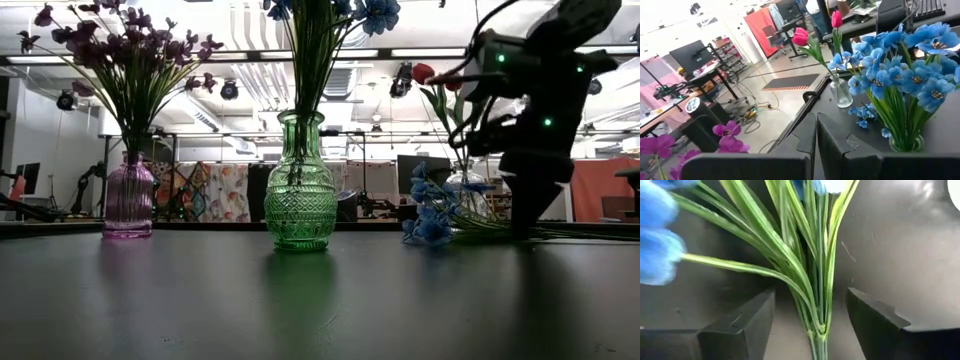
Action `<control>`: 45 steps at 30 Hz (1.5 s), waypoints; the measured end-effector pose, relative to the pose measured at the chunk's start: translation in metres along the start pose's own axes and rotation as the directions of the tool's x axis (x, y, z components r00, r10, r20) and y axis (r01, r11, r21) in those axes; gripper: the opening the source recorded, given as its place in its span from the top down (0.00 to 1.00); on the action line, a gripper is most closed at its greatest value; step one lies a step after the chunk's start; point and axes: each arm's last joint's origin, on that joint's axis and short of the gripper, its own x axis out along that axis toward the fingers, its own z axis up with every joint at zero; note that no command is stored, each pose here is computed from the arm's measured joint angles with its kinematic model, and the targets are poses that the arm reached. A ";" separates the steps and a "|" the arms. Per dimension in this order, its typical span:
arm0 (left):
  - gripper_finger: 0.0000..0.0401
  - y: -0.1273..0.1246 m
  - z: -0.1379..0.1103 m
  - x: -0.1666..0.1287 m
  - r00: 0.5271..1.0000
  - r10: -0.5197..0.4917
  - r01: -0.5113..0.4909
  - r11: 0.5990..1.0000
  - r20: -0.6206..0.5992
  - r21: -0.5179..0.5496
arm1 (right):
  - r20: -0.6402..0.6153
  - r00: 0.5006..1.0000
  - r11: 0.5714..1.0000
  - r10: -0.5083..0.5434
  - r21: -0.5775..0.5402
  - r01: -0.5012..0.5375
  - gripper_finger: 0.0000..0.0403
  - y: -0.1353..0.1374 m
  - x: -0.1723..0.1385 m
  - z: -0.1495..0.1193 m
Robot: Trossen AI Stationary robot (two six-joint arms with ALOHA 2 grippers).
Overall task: Sort flowers into vase by color
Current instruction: Put the blue flower into the green crystal vase
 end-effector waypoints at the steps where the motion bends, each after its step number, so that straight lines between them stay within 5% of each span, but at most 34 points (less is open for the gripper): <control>1: 1.00 0.000 0.000 0.000 1.000 0.000 0.000 1.000 0.000 0.000 | -0.003 1.000 1.000 -0.002 0.002 0.002 0.42 -0.001 0.002 -0.001; 10: 1.00 0.000 0.001 0.000 1.000 0.002 -0.002 1.000 -0.001 0.001 | -0.004 0.999 0.999 0.036 0.028 -0.036 0.59 -0.001 0.010 -0.007; 20: 1.00 0.000 0.001 0.000 1.000 0.002 -0.002 1.000 -0.001 0.000 | 0.006 0.999 0.997 0.051 0.064 -0.051 0.94 0.001 0.007 -0.002; 27: 1.00 0.000 0.001 0.000 1.000 0.001 -0.001 1.000 0.000 -0.014 | 0.025 0.998 0.996 0.064 0.055 -0.065 0.95 0.003 -0.023 0.012; 32: 1.00 0.000 0.001 0.000 1.000 0.001 -0.001 1.000 -0.001 -0.015 | 0.237 0.967 0.993 0.097 0.045 -0.110 0.95 0.005 -0.067 0.019; 36: 1.00 -0.002 0.000 0.001 1.000 0.001 -0.001 1.000 -0.003 -0.011 | 0.483 0.872 0.992 0.077 0.052 -0.117 0.95 0.001 -0.103 0.015; 45: 1.00 -0.008 0.000 0.002 1.000 0.001 -0.001 1.000 -0.009 0.009 | 0.842 0.495 0.971 0.216 -0.131 -0.199 0.95 0.010 -0.171 0.010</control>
